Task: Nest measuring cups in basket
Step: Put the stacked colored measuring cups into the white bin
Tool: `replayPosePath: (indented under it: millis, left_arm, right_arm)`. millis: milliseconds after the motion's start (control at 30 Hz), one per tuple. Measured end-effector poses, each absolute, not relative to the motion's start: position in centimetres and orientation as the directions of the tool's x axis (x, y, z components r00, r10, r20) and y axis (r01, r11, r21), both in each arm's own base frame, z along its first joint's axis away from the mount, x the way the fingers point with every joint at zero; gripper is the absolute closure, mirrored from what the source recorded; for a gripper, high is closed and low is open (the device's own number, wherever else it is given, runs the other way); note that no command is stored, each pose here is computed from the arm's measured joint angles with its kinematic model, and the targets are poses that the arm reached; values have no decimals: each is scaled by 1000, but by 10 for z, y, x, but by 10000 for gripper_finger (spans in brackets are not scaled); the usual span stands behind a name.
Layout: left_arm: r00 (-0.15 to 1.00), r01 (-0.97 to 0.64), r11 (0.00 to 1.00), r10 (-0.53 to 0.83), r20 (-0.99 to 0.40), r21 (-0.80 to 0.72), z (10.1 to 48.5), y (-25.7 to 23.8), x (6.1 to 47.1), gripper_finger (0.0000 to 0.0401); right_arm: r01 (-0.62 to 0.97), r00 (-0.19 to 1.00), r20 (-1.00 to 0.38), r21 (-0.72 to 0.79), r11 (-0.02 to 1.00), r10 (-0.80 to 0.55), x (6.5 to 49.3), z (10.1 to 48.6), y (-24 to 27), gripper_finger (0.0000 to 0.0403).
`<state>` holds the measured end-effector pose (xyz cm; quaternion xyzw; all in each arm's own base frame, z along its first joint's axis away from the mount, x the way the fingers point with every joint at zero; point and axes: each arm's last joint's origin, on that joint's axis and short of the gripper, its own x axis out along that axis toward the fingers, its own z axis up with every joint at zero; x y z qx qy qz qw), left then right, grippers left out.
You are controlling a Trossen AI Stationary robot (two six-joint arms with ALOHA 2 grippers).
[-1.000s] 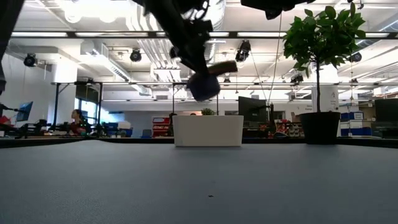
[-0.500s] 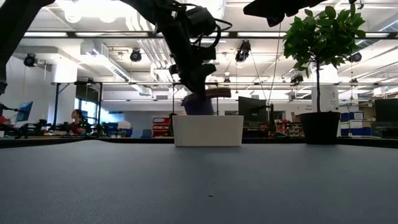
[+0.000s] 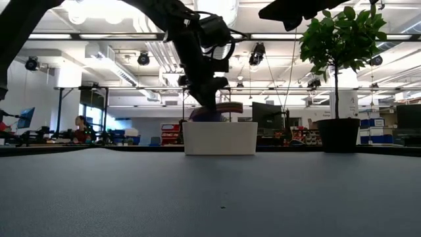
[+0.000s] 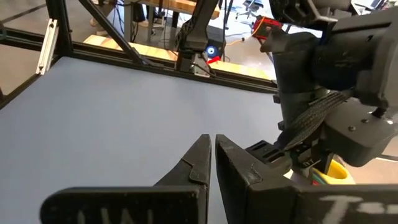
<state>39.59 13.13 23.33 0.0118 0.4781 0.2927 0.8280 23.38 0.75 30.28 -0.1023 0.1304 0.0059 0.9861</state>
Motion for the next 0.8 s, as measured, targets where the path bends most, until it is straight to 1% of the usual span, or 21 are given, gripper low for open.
replayPosePath:
  millis: [267, 367, 500, 667, 800]
  left_arm:
    - [350, -476, 828, 489, -799, 298, 223, 130, 392, 319]
    - [375, -482, 827, 492, -786, 288, 225, 131, 395, 319]
    - [436, -462, 853, 457, -776, 242, 221, 131, 402, 321]
    - [386, -443, 860, 439, -811, 255, 209, 133, 406, 323]
    - [360, -457, 840, 475, -803, 293, 208, 135, 406, 323]
  right_arm:
    - [-39, 966, -258, -202, 979, -15, 234, 303, 8, 390]
    - [-39, 966, -257, -203, 978, -15, 234, 303, 8, 390]
    - [-39, 966, -256, -205, 978, -15, 234, 303, 8, 390]
    - [-39, 967, -254, -206, 978, -15, 234, 303, 8, 390]
    - [-40, 967, -255, -208, 977, -15, 234, 303, 8, 390]
